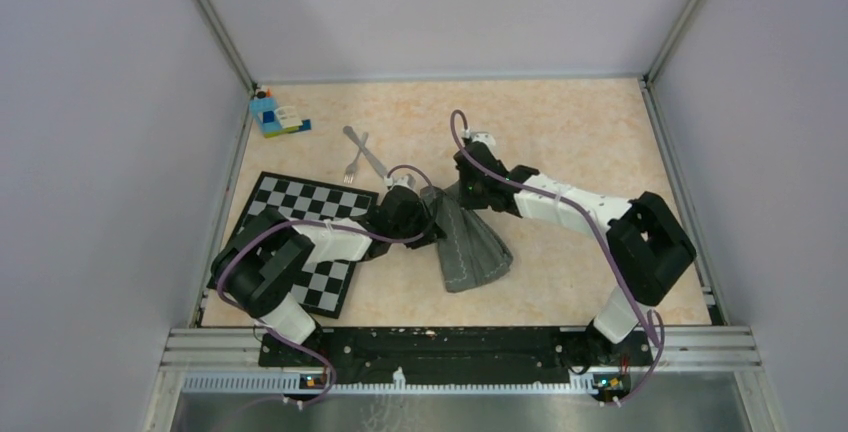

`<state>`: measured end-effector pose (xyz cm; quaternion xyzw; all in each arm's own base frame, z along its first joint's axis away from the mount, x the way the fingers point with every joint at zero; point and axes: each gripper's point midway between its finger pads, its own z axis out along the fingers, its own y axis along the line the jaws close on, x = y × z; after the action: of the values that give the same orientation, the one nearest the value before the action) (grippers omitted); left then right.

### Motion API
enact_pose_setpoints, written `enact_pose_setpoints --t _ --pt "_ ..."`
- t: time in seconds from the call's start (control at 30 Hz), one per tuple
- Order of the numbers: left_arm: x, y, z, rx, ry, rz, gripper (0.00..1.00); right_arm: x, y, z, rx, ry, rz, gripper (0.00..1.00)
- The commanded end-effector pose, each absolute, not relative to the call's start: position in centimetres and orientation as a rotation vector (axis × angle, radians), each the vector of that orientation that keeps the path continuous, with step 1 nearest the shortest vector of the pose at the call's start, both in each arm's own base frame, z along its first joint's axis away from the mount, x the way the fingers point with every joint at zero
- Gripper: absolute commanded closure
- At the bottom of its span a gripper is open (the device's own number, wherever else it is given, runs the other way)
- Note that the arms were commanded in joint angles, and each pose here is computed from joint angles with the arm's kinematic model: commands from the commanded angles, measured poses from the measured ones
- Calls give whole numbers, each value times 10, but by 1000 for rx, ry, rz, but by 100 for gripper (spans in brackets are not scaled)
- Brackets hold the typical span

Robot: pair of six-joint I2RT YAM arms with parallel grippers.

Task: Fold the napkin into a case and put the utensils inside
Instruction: Fold the 2/3-rectangle-folded napkin at the center of the board.

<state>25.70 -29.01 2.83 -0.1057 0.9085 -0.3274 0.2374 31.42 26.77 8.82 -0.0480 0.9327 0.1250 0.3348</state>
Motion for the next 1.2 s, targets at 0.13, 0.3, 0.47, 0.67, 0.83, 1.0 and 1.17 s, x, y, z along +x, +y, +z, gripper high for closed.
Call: enact_pose_setpoints --t 0.13,0.3,0.47,0.67,0.83,1.0,1.17 --pt "243 -281 6 -288 2551 -870 76 302 321 87 59 2513 435 100" --pt "241 -281 4 -286 2553 -887 79 299 343 85 233 2502 628 100" --pt "239 -279 3 -291 2547 -900 81 296 358 82 462 2445 845 100" --pt "241 -268 11 -248 2503 -961 80 295 358 70 605 2397 994 100" --pt "236 -271 11 -195 2497 -1040 85 293 368 82 694 2341 1166 100" --pt "229 -280 11 -205 2499 -1146 87 300 362 90 911 2230 1317 100" --pt "226 -281 8 -228 2505 -1171 89 303 363 78 1055 2201 1366 100"
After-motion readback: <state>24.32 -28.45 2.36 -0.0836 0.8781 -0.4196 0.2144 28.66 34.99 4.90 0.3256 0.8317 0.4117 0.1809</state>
